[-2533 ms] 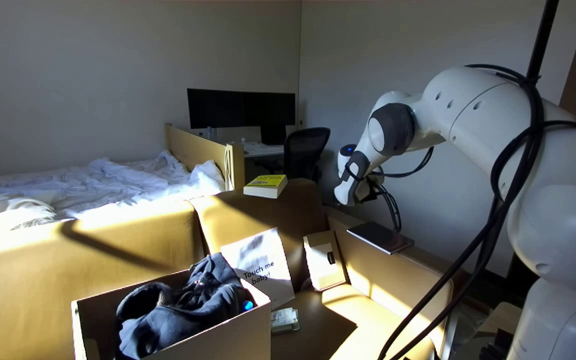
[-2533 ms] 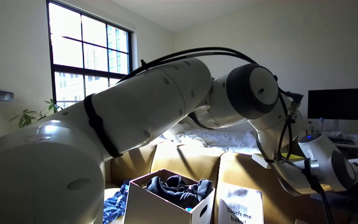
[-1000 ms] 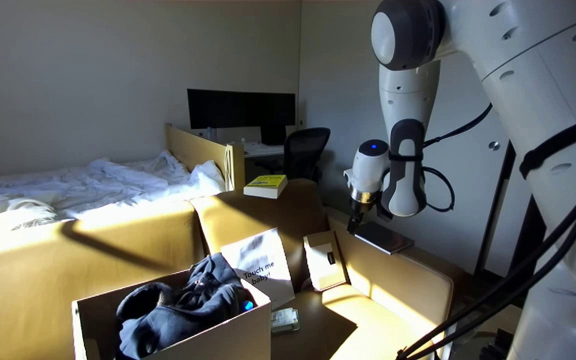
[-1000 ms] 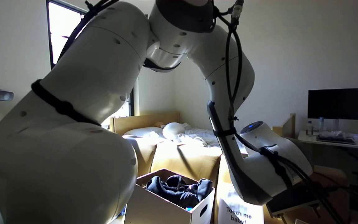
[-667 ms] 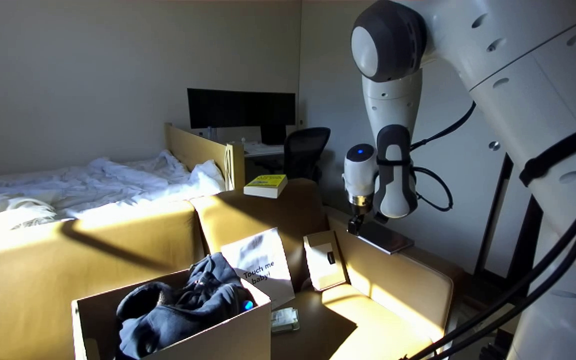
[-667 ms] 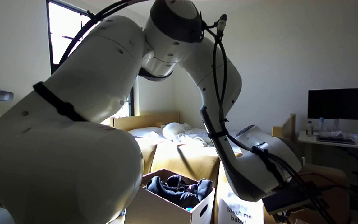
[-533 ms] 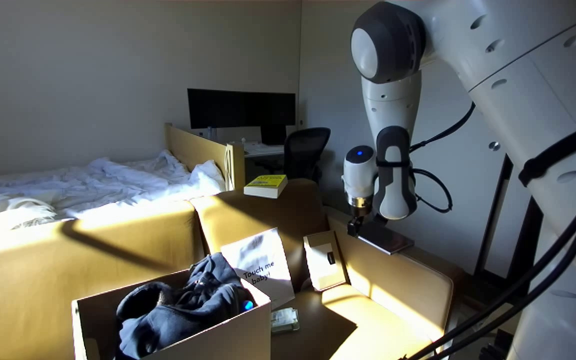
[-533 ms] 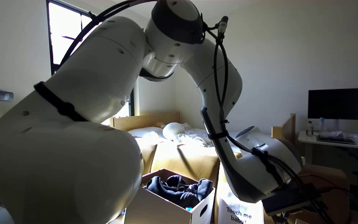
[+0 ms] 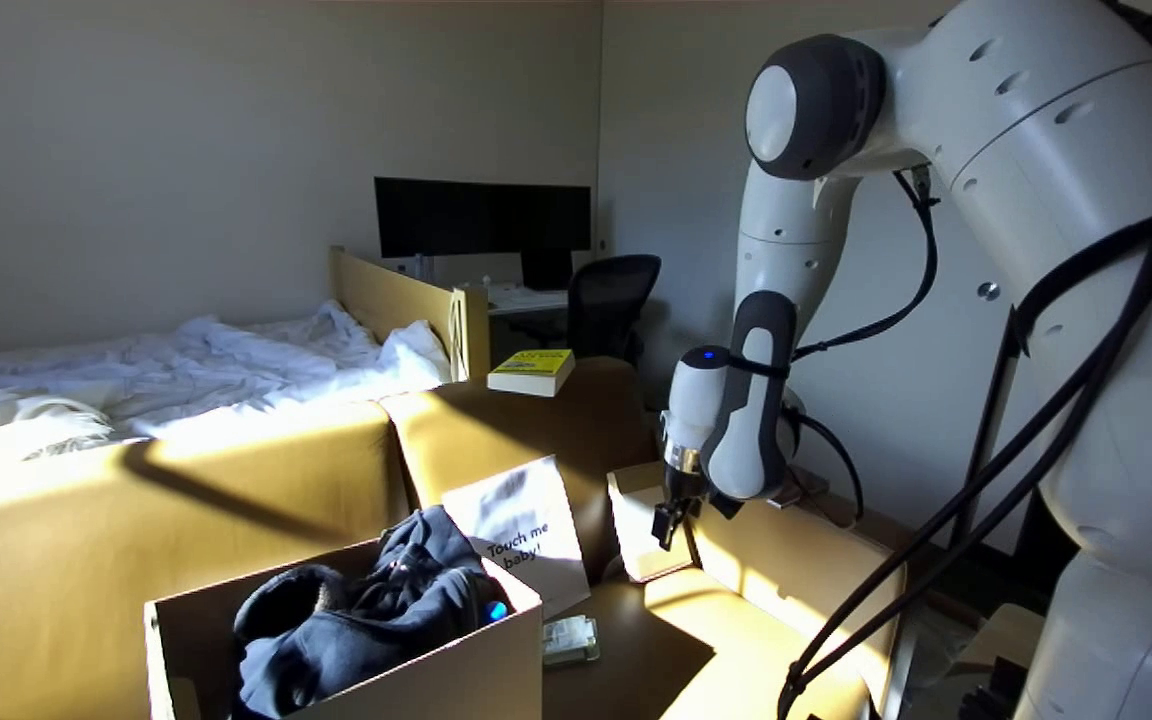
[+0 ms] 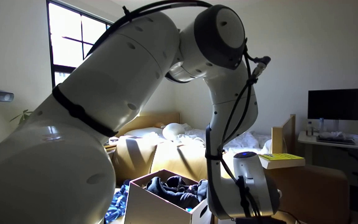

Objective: Pick up the book and put it in the box

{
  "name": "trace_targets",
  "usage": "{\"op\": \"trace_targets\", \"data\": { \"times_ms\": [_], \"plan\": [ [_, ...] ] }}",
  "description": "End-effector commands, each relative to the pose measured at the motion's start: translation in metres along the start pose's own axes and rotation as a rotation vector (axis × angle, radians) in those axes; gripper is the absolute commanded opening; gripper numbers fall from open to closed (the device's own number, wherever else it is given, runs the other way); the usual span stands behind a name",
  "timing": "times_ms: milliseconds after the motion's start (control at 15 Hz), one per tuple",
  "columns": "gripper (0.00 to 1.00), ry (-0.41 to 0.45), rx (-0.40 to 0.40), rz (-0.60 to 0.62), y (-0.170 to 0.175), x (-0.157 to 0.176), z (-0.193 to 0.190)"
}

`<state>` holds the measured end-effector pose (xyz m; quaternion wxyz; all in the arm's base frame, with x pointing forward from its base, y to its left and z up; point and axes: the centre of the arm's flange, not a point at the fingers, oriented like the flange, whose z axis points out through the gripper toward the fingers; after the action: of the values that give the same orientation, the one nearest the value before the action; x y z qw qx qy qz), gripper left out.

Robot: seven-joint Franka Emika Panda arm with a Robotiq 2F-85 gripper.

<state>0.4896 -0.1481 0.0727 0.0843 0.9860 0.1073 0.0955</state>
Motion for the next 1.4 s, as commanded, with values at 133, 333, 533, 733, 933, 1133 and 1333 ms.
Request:
{"op": "trace_targets", "data": {
  "times_ms": [133,333,533,733,933,1133,1333],
  "plan": [
    [1.0,-0.07,0.213,0.243,0.041,0.057,0.019],
    [1.0,-0.219,0.263,0.366,0.056,0.085,-0.016],
    [1.0,-0.309,0.153,0.465,0.071,0.103,-0.021],
    [1.0,-0.361,0.007,0.535,0.091,0.135,-0.029],
    [1.0,-0.425,-0.137,0.593,0.1,0.148,-0.021],
    [1.0,-0.468,-0.287,0.637,0.115,0.142,0.005],
    [1.0,-0.52,-0.438,0.62,0.127,0.128,0.024]
  ]
}}
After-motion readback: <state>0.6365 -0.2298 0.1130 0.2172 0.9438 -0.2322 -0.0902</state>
